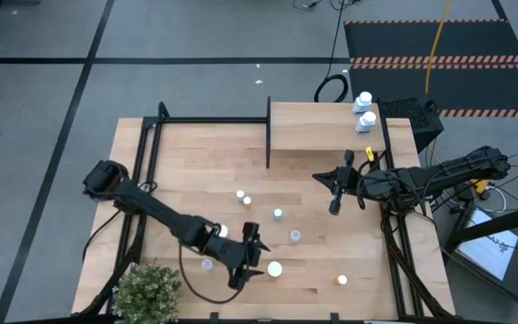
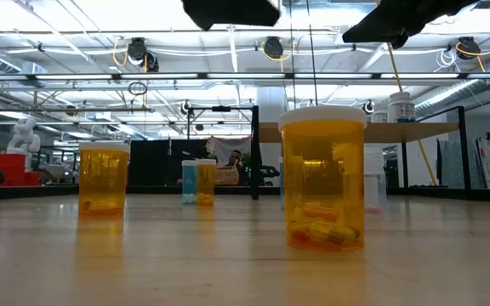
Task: Pick and place medicine bottles onto shelf by color
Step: Put the bottom large orange pill bottle on the shelf
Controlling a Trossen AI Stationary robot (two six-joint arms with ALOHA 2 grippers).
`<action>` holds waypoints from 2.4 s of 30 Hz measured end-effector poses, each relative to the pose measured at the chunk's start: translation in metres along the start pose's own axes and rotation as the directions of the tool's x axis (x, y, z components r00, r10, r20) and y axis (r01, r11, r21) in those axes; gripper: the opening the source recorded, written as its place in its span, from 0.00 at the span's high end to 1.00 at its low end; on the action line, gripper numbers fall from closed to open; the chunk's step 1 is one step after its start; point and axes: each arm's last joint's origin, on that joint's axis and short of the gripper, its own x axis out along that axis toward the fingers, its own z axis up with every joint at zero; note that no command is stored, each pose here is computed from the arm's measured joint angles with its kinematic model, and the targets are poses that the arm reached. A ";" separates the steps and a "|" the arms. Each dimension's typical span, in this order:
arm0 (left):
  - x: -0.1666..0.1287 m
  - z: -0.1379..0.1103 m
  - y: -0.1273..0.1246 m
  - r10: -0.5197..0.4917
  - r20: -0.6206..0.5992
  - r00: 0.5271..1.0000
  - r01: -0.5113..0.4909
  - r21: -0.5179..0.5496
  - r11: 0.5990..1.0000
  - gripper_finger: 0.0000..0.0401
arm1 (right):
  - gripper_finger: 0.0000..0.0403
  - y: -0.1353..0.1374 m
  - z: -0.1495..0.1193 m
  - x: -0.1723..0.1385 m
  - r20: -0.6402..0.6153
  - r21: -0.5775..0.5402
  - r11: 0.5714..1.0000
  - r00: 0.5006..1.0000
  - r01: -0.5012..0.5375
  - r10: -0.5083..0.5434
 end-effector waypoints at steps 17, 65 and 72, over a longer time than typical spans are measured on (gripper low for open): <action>0.048 -0.026 -0.003 -0.067 -0.032 0.997 0.066 -0.030 0.997 0.16 | 1.00 0.000 0.000 0.000 -0.004 -0.001 1.000 1.000 0.000 0.000; 0.078 -0.045 0.002 -0.072 -0.031 0.997 0.072 -0.005 0.997 0.16 | 1.00 0.000 0.000 0.000 -0.004 -0.001 1.000 1.000 0.001 -0.001; 0.078 -0.045 0.004 -0.068 -0.032 0.997 0.067 -0.004 0.998 0.16 | 1.00 0.000 0.000 0.000 -0.003 -0.001 1.000 1.000 0.001 -0.001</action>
